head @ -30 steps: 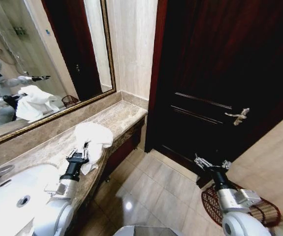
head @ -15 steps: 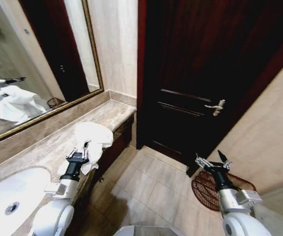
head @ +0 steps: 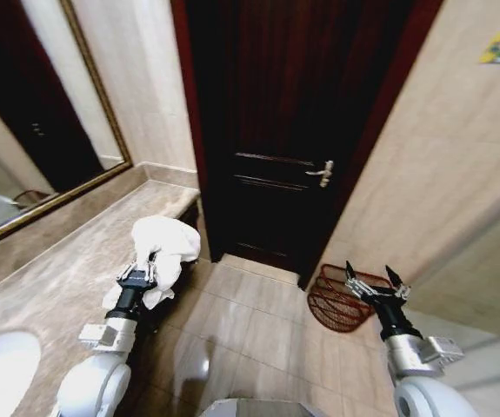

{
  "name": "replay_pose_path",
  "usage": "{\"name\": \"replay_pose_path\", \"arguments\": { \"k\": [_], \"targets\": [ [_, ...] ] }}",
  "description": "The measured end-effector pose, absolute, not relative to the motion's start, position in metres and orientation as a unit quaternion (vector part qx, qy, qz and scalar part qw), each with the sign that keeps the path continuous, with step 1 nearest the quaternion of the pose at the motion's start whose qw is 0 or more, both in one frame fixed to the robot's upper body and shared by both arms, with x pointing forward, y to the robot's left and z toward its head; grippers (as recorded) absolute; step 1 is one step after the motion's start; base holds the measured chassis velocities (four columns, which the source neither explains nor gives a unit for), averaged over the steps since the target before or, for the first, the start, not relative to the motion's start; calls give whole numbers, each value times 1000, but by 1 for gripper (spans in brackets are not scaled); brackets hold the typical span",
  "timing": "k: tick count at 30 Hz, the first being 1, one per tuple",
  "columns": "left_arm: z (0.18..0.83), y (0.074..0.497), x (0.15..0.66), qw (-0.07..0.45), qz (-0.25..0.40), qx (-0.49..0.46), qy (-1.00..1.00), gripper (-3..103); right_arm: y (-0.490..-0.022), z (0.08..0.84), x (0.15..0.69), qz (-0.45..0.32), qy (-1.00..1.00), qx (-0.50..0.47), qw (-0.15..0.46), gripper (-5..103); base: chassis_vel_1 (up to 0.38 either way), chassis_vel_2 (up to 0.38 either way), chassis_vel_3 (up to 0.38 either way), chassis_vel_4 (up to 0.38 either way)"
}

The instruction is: Discard the used towel into the hamper.

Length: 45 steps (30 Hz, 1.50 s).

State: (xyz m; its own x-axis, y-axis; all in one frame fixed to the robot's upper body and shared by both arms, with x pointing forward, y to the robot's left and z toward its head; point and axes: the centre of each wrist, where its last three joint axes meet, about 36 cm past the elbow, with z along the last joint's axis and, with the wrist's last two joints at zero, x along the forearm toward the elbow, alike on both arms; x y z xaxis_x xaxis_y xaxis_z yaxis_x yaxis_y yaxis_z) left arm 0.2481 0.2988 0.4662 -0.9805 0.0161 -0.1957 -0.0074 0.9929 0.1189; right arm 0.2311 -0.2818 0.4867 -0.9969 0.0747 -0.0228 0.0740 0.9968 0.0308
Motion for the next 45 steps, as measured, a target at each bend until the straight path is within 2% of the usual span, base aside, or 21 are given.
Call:
{"name": "replay_pose_path", "arguments": {
  "k": [34, 45],
  "targets": [
    [463, 289, 247, 94, 59, 7, 994, 10, -282, 483, 233, 23, 999, 43, 23, 100, -110, -132, -131, -110],
    [459, 285, 243, 93, 56, 7, 994, 10, -283, 482, 231, 24, 998, 44, 24, 100, -10, -11, -9, -10]
  ]
}}
